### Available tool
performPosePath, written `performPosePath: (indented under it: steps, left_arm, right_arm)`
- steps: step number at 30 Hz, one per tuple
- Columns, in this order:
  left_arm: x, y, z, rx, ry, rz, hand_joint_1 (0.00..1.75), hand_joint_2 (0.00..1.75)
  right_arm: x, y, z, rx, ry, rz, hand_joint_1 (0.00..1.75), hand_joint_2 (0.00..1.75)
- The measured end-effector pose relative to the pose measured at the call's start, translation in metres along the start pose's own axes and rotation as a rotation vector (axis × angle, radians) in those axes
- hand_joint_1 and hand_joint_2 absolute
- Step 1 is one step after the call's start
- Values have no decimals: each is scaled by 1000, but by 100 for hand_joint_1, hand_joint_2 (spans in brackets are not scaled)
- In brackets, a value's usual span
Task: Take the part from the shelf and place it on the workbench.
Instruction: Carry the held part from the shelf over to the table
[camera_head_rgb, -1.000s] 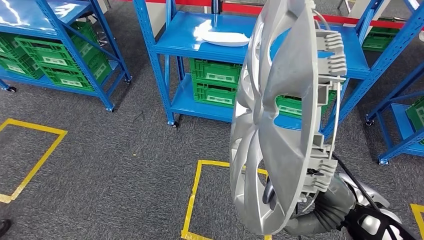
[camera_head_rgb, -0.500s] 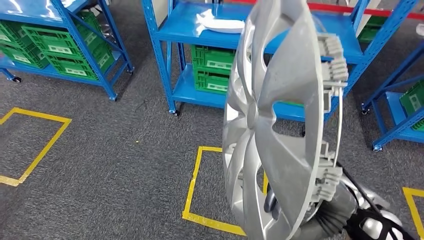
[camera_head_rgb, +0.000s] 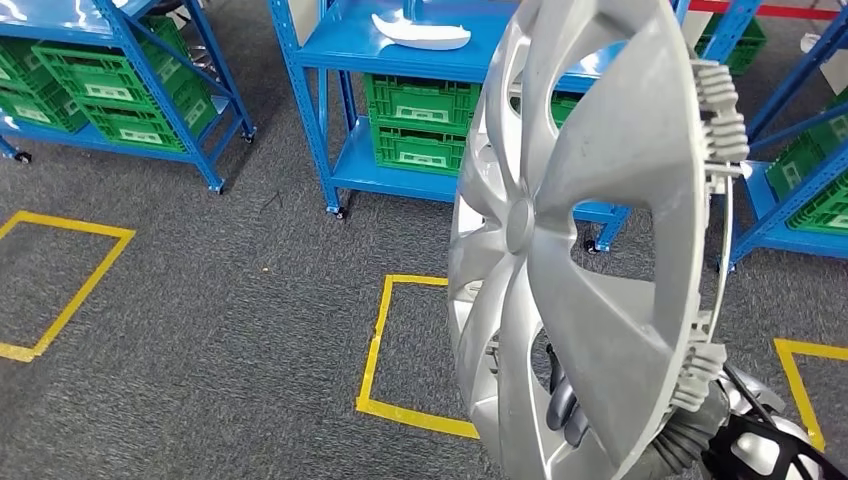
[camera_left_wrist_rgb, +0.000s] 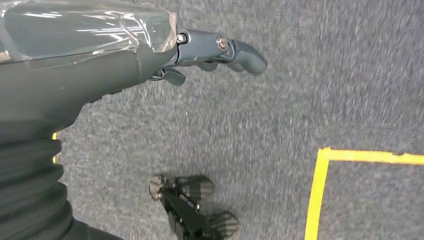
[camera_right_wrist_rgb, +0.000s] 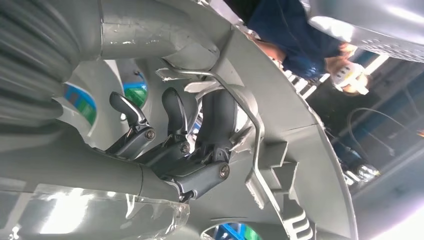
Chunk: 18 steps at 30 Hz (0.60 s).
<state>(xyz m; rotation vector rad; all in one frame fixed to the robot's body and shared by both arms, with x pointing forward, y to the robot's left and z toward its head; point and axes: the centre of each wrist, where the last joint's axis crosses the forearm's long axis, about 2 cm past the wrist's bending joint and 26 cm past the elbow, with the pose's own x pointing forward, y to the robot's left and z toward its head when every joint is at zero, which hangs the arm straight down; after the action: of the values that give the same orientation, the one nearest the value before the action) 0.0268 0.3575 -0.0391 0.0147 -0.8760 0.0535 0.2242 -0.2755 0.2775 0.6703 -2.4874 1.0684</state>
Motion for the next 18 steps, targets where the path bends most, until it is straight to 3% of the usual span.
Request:
performPosePath:
  steps: [18]
  left_arm:
    - [-3,-6,-3,-9,11,24,0,175]
  right_arm:
    - [-3,0,4,23,21,-13,161,175]
